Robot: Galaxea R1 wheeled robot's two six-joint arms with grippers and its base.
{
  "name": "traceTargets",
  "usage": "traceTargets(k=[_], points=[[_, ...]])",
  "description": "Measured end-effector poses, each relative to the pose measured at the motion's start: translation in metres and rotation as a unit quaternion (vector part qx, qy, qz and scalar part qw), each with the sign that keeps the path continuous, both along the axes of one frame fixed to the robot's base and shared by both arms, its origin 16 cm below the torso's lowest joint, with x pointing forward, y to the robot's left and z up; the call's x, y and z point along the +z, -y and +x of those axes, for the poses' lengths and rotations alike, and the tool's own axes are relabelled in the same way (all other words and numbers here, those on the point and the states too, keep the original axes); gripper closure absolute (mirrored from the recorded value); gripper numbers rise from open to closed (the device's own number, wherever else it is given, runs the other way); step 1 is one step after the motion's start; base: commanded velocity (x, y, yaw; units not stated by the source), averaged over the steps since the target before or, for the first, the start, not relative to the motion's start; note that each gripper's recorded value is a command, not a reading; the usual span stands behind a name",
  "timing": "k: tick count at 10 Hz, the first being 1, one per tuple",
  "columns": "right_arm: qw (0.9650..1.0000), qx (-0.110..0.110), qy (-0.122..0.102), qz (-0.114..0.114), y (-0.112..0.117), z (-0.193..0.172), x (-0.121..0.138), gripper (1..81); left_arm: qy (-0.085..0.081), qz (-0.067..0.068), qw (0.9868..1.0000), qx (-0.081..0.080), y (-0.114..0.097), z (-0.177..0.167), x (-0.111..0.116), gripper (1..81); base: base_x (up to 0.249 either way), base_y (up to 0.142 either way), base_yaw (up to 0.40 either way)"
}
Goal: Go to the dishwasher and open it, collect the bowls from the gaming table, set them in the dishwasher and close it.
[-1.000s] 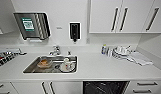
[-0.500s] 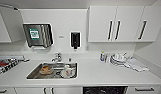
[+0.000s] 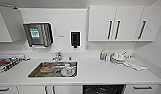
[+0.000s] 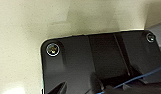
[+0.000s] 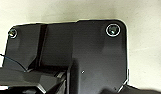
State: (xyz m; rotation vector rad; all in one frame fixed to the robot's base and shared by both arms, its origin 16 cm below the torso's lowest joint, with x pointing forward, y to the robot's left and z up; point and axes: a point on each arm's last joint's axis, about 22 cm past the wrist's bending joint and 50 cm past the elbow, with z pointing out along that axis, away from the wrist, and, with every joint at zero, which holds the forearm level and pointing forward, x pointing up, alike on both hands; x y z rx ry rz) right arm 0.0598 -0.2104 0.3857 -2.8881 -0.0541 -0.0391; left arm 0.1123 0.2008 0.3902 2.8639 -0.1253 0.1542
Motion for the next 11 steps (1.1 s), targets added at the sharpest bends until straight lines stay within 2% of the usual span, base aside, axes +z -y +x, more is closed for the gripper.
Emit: traceTargets(k=[4,5,8,11], points=[[0.9998,0.0,-0.022,0.0,0.0,-0.04,0.012,1.0,-0.022,-0.003,0.9998,0.0,0.005,-0.039,0.01,1.0,0.0,0.0,0.0],[0.9999,0.0,-0.017,0.0,0.0,-0.038,0.015,1.0,-0.017,-0.003,0.9999,0.0,0.005,-0.038,0.013,1.0,0.0,0.0,0.0],[0.9999,0.0,0.011,0.0,0.0,-0.03,0.022,1.0,0.012,-0.003,0.9999,0.0,0.005,-0.029,0.024,1.0,0.0,0.0,0.0],[1.0,0.0,0.004,0.0,0.0,-0.053,0.026,1.0,0.005,-0.003,1.0,0.0,0.005,-0.05,0.027,1.0,0.0,0.0,0.0]])
